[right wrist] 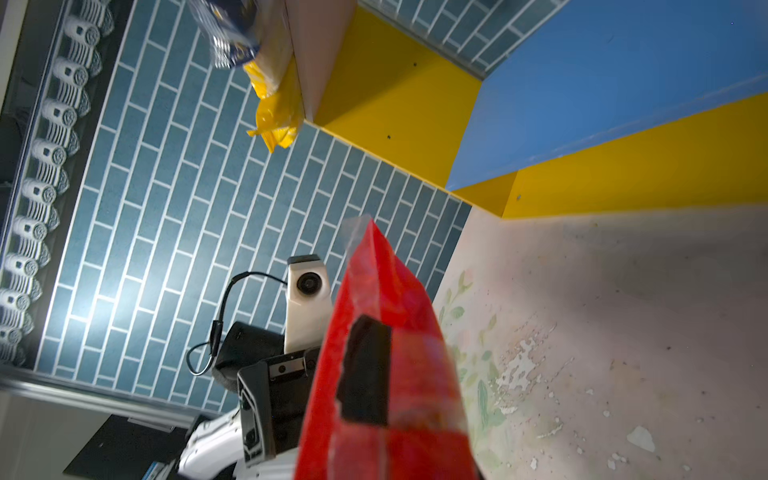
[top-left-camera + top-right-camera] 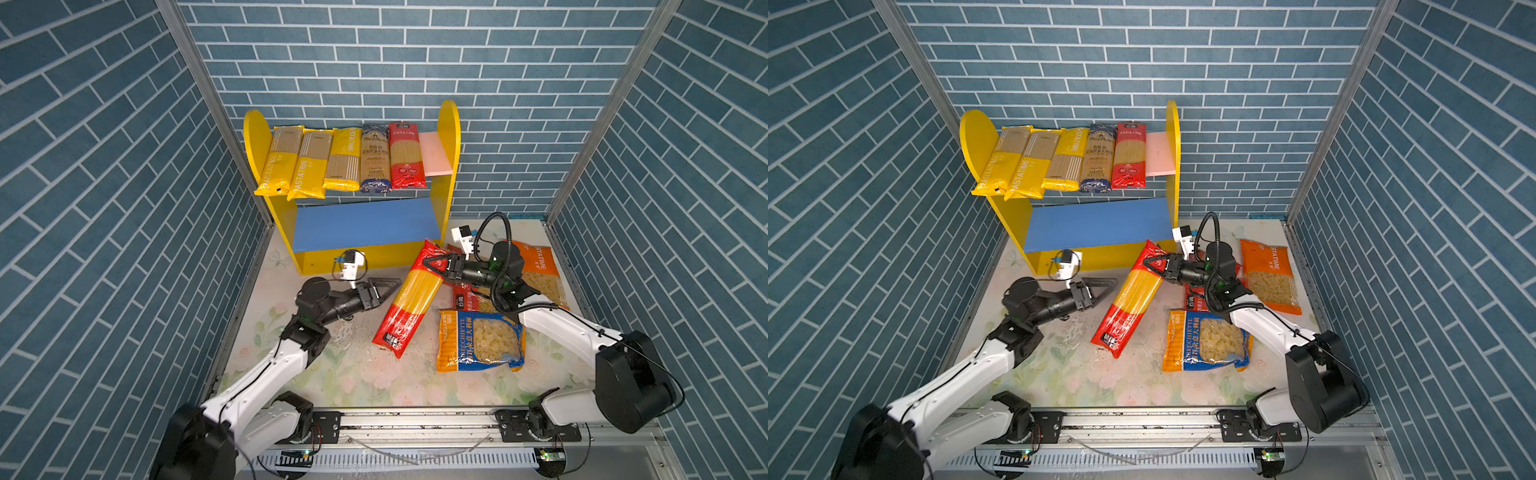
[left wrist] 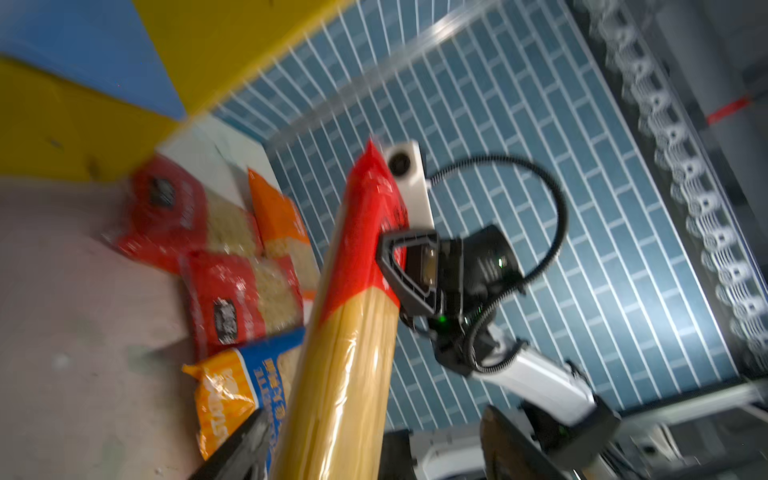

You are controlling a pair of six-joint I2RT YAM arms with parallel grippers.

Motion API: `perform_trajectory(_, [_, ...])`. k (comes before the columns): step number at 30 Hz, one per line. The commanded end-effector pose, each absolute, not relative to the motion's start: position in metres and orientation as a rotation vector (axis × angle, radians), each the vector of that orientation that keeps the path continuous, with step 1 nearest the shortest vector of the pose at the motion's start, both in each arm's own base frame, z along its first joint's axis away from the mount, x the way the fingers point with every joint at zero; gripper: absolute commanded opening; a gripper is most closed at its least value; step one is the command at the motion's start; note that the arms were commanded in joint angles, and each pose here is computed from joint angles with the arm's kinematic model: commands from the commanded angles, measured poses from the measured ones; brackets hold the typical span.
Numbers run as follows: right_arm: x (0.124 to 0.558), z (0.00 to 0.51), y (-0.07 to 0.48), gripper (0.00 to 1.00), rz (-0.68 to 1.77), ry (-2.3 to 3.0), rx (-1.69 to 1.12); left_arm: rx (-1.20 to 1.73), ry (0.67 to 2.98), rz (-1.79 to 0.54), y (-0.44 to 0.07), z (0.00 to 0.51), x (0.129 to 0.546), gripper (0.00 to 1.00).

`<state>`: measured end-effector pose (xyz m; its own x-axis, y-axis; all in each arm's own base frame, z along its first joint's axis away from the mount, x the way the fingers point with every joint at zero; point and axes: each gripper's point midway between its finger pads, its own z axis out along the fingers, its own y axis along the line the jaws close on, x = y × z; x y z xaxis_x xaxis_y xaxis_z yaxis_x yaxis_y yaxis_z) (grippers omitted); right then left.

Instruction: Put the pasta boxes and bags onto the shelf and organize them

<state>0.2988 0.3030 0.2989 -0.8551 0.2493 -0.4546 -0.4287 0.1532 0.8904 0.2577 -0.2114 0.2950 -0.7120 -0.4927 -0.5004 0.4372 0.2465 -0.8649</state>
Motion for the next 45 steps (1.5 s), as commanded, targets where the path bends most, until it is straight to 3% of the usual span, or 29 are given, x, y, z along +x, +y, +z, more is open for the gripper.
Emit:
perform_trajectory(1, [0.314, 0.353, 0.276, 0.0, 1.696, 1.732, 0.032, -0.354, 1.733, -1.263, -0.156, 0.273, 0.273, 0.88])
perform_trajectory(9, [0.336, 0.373, 0.235, 0.0, 1.552, 1.453, 0.388, -0.499, 1.581, -1.224, -0.141, 0.269, 0.246, 0.9])
perform_trajectory(15, [0.341, 0.371, 0.214, 0.0, 1.41, 1.262, 0.605, -0.473, 1.552, -1.276, -0.169, 0.266, 0.237, 0.92])
perform_trajectory(21, [0.338, 0.356, 0.227, 0.01, 1.328, 1.146, 0.778, -0.455, 1.549, -1.31, -0.204, 0.255, 0.233, 0.95])
perform_trajectory(34, [0.33, 0.349, 0.299, 0.0, 1.565, 1.094, 0.943, -0.527, 1.403, -1.322, -0.237, 0.273, 0.26, 1.0])
perform_trajectory(45, [0.303, 0.37, 0.328, 0.0, 1.714, 1.11, 0.841, -0.586, 1.26, -1.385, -0.231, 0.282, 0.282, 1.0])
